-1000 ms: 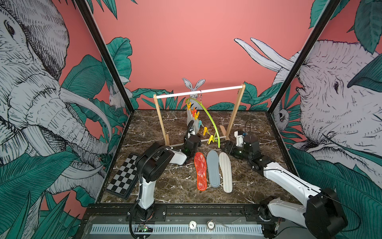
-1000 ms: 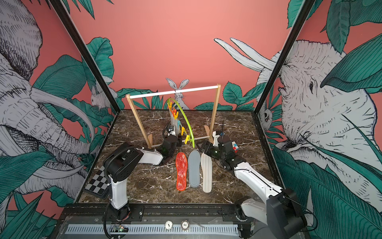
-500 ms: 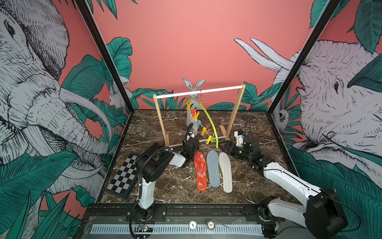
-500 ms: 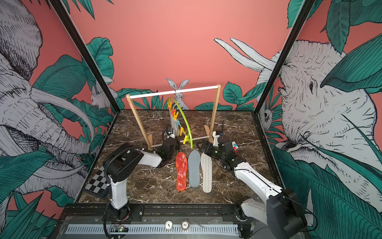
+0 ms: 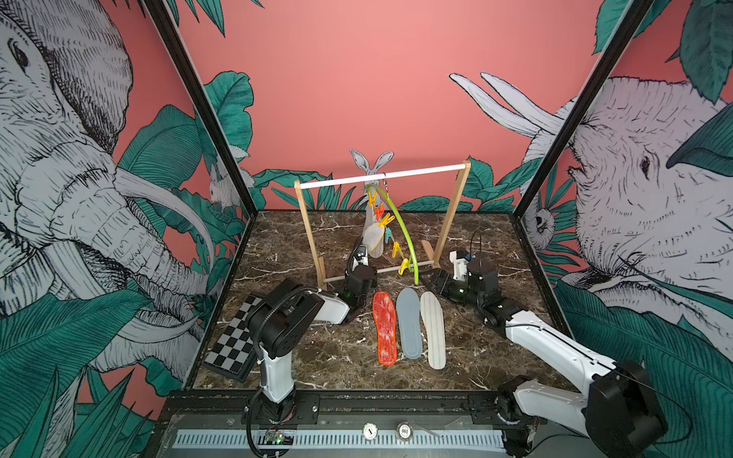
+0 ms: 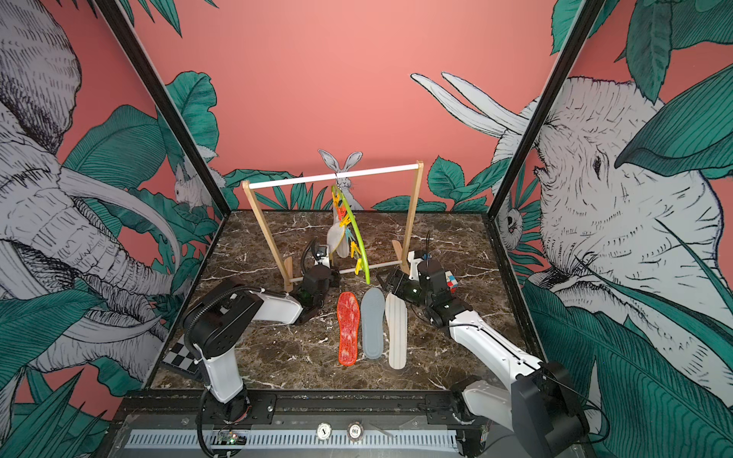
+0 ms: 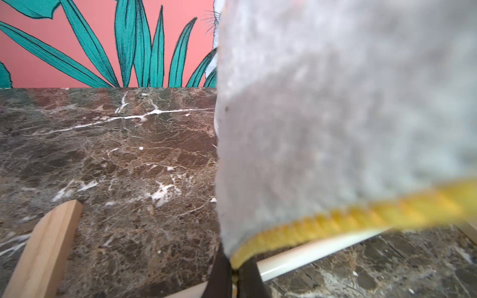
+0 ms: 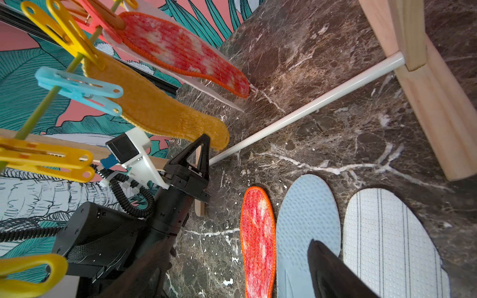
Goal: Take the shoe insoles off the hanger
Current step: Remove the insole from the hanger.
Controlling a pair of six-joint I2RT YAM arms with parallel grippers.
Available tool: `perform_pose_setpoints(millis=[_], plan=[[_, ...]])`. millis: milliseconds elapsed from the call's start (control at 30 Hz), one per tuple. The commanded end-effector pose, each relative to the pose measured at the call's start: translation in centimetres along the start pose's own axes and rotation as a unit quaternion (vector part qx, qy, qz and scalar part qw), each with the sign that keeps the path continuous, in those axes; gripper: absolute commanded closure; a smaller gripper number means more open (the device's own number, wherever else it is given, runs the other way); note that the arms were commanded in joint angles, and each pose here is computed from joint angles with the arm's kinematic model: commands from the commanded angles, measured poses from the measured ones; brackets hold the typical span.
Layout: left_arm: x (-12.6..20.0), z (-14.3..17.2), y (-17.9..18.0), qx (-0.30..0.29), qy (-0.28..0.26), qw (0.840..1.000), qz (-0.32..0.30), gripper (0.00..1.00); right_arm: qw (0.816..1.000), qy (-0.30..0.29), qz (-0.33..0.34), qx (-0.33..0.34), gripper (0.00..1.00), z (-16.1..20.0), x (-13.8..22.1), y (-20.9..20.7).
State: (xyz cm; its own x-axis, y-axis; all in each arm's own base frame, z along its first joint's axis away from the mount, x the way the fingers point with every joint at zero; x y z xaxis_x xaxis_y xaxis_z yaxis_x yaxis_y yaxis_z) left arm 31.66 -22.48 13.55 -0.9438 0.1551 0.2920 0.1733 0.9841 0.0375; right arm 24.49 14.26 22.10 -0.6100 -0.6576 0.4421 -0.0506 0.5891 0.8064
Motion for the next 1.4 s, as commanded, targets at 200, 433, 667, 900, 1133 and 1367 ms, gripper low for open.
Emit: perform_pose_setpoints(millis=[200,433,667,900,1133,1367], plan=[[1.4,-2.5,2.6,0.012,-0.032,0.999,-0.025,1.0,0.997,-0.025,-0.066,-0.022,0.21,-1.8,-0.3,2.5],[2.1,-3.5,3.5,0.006,-0.035,0.999,-0.026,1.0,0.989,-0.04,-0.126,-0.067,0.31,-3.8,-1.2,4.9],[2.4,-4.2,4.1,0.002,-0.032,0.999,-0.014,1.0,0.973,-0.066,-0.19,-0.113,0.27,-5.8,-2.2,6.9],[2.2,-4.7,4.6,0.005,-0.024,1.0,0.002,1.0,0.953,-0.087,-0.25,-0.148,0.28,-7.3,-3.5,8.4],[1.9,-5.6,4.8,0.003,-0.024,1.0,0.007,1.0,0.946,-0.095,-0.272,-0.146,0.36,-8.5,-4.5,10.5],[1.8,-6.0,4.8,0.004,-0.026,1.0,0.009,1.0,0.945,-0.095,-0.274,-0.152,0.41,-8.9,-5.8,11.1]])
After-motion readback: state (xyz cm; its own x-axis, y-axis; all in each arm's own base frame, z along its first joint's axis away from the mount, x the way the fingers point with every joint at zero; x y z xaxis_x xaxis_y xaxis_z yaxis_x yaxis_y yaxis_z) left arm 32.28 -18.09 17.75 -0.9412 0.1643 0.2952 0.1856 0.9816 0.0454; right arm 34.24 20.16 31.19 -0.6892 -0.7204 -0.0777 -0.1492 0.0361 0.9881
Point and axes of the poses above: each gripper's point midway between its finger pads, its own x axis back along the fingers, its own y axis along the line the jaws close on, z = x × y, the point moved 10 cm from there along x, back along the fingers, and after that the axes turned 6 degrees about -x, right-handed, at the moved point
